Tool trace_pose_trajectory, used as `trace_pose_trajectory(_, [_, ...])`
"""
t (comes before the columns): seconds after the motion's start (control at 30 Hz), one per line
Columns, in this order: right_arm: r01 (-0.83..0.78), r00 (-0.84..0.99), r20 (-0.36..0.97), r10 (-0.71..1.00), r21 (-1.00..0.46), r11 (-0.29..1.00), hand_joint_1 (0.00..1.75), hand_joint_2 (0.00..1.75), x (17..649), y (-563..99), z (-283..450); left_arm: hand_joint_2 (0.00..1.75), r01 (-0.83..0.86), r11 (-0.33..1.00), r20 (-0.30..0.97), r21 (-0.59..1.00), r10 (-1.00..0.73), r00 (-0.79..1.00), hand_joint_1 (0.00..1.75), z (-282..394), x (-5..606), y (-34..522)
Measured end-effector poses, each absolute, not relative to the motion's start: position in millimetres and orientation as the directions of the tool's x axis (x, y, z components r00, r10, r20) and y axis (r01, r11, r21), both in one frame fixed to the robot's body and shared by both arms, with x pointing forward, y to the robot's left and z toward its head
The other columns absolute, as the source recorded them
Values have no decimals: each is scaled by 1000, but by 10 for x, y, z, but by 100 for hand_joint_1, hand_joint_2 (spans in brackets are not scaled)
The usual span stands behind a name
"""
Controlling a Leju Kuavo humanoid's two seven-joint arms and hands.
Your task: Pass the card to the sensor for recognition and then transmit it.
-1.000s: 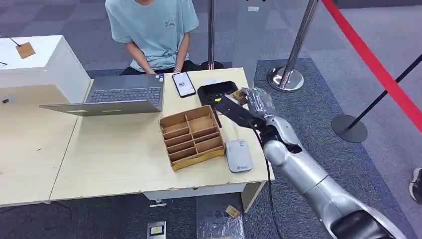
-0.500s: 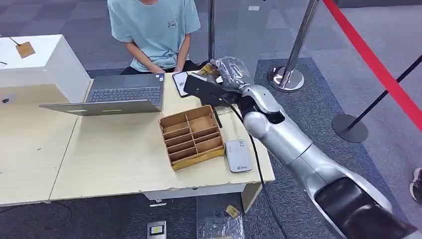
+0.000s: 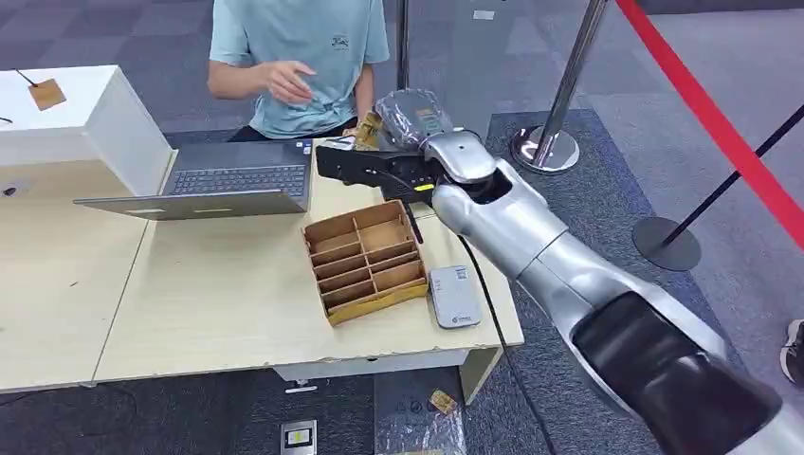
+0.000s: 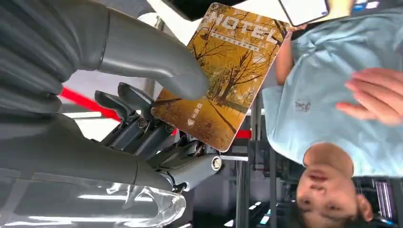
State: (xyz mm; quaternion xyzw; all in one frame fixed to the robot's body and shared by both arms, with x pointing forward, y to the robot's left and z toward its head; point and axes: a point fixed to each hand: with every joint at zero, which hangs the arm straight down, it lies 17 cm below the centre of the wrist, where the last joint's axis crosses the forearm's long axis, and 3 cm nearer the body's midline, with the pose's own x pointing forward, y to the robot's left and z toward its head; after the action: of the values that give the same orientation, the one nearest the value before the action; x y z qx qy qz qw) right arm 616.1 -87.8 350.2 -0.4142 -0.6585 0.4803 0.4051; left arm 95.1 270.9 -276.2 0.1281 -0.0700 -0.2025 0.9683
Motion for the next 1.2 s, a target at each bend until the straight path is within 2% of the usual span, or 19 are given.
trace_pose_trajectory(0.4, [143,-281,27,959,-987,70,175,175,6284,-968,3285,175,372,886,88,275,-408,909,0,-2763,950,2703])
trace_pose_trajectory(0.8, [140,-286,-33,958,-990,8,175,175,6281,-918,3153,175,366,890,81,273,-401,913,0,-2765,934,2705])
trace_pose_trajectory(0.83, [141,-290,-37,956,-990,4,157,175,6277,-903,3146,175,366,890,81,274,-400,913,0,-2765,933,2707])
trace_pose_trajectory(0.87, [144,-294,-43,955,-990,-1,21,175,6273,-889,3143,175,365,890,81,273,-400,913,0,-2765,932,2706])
trace_pose_trajectory(0.9, [147,-296,-49,954,-989,-5,0,175,6270,-879,3140,175,365,890,81,273,-399,913,0,-2765,933,2706])
trace_pose_trajectory(1.2, [182,-297,-64,953,-983,-9,0,175,6265,-863,3185,175,362,891,80,274,-397,914,0,-2765,930,2709])
